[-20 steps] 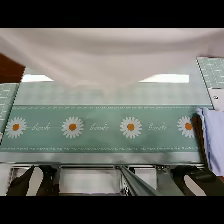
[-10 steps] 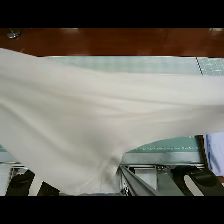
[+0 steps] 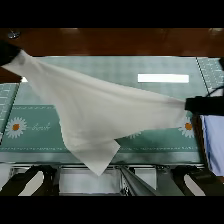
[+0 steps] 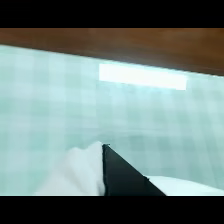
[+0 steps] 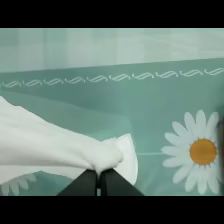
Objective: Fold the shirts.
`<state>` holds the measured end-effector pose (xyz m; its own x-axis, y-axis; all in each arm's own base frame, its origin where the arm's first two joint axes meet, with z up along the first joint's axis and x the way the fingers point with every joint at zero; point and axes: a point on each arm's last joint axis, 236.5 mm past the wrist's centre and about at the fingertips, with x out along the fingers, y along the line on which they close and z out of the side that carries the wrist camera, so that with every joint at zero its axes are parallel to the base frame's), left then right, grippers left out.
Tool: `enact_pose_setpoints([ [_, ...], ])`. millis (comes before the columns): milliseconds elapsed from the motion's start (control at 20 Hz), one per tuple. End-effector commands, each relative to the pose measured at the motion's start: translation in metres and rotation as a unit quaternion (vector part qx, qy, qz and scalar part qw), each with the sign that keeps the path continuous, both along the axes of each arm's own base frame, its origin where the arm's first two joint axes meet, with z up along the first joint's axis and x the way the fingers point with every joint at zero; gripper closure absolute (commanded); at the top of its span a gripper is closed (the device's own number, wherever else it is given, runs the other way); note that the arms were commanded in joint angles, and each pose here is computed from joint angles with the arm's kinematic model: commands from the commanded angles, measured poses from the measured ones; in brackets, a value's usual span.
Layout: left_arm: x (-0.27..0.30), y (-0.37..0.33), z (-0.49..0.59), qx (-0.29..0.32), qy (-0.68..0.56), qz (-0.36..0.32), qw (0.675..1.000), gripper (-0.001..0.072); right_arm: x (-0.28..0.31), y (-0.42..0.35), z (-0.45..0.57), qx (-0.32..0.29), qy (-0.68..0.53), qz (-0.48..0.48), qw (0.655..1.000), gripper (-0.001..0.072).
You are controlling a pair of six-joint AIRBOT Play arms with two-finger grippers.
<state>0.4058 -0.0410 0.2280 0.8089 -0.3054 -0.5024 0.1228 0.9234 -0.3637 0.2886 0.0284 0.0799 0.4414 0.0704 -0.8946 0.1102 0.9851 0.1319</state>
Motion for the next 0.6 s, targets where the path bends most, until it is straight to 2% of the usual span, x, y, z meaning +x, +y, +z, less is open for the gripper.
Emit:
enact_pose_setpoints([
  [0,0.052,-0.028,-0.061,-0.023,0.033,-0.01,0.999,0.0677,0.072,-0.007,-0.071,0.032,0.01,-0.055,0.998,0.0692],
  [150,0.064,-0.06,-0.101,-0.047,0.077,-0.035,0.995,0.0675,0.125,0.007,-0.102,0.108,0.046,-0.061,0.991,0.0692],
  [200,0.066,-0.068,-0.11,-0.055,0.089,-0.042,0.994,0.0626,0.141,0.015,-0.106,0.137,0.053,-0.063,0.987,0.0681],
  [250,0.066,-0.075,-0.12,-0.059,0.102,-0.046,0.992,0.0335,0.154,0.021,-0.107,0.17,0.063,-0.07,0.981,0.0424],
  [300,0.064,-0.078,-0.126,-0.06,0.114,-0.05,0.99,0.0014,0.163,0.025,-0.104,0.197,0.074,-0.07,0.975,0.0106],
  [400,0.047,-0.068,-0.139,-0.048,0.158,-0.061,0.984,0.0006,0.169,0.018,-0.085,0.222,0.086,-0.051,0.97,0.0084],
  [550,-0.014,-0.019,-0.175,-0.032,0.303,-0.068,0.95,0.0006,0.142,-0.041,-0.057,0.183,0.102,-0.028,0.977,0.0084],
])
